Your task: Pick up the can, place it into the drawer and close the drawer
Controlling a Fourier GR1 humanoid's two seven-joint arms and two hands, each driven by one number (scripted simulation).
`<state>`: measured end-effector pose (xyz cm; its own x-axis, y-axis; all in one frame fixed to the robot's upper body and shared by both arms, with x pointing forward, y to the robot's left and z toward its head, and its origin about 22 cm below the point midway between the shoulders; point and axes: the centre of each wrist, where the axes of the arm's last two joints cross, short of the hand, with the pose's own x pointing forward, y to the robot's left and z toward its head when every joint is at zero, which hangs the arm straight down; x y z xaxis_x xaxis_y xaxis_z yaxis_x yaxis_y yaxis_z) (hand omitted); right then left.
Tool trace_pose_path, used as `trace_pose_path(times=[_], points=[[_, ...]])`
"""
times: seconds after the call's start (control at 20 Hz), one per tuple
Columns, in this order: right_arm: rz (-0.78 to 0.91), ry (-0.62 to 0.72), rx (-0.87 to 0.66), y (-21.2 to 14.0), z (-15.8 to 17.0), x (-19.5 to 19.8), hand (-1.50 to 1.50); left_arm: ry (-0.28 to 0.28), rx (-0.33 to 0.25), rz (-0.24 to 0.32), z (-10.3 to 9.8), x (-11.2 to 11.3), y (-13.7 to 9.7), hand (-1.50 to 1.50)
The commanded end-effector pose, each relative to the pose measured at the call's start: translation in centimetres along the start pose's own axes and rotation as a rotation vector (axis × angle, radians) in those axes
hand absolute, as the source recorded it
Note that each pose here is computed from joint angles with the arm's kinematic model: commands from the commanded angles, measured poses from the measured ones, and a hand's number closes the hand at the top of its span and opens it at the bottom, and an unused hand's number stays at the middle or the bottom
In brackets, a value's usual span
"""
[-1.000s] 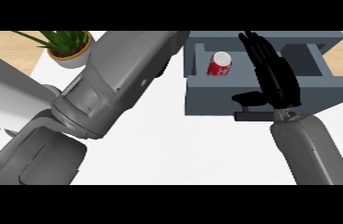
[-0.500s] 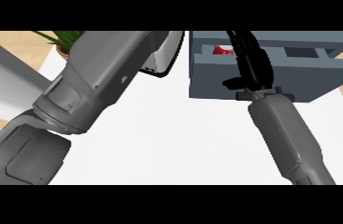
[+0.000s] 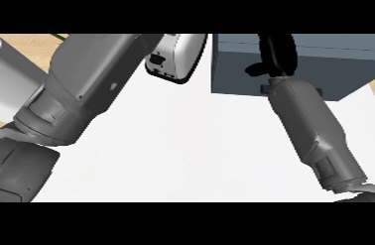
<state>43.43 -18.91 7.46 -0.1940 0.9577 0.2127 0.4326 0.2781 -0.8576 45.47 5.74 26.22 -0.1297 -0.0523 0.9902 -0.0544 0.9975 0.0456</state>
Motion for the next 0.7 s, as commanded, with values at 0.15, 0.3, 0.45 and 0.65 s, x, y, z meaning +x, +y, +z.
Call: trace_pose_path(times=[0.15, 0.3, 0.45, 0.65], points=[[0.031, 0.007, -0.055, -1.9, -3.7, -0.1, -1.50, -0.003, -0.010, 0.003, 0.2, -0.6, 2.4, -1.50], [0.021, 0.007, -0.063, -2.4, -5.0, 1.8, -1.50, 0.011, -0.011, -0.004, 0.3, 0.2, 2.8, -1.50], [0.010, 0.004, -0.065, -3.4, -6.1, 2.4, -1.50, 0.012, -0.027, 0.004, 0.9, 0.2, 2.4, -1.50], [-0.043, 0.013, -0.092, -2.9, -5.8, 2.0, -1.50, -0.002, -0.026, -0.010, 0.7, -0.9, 5.0, -1.50]])
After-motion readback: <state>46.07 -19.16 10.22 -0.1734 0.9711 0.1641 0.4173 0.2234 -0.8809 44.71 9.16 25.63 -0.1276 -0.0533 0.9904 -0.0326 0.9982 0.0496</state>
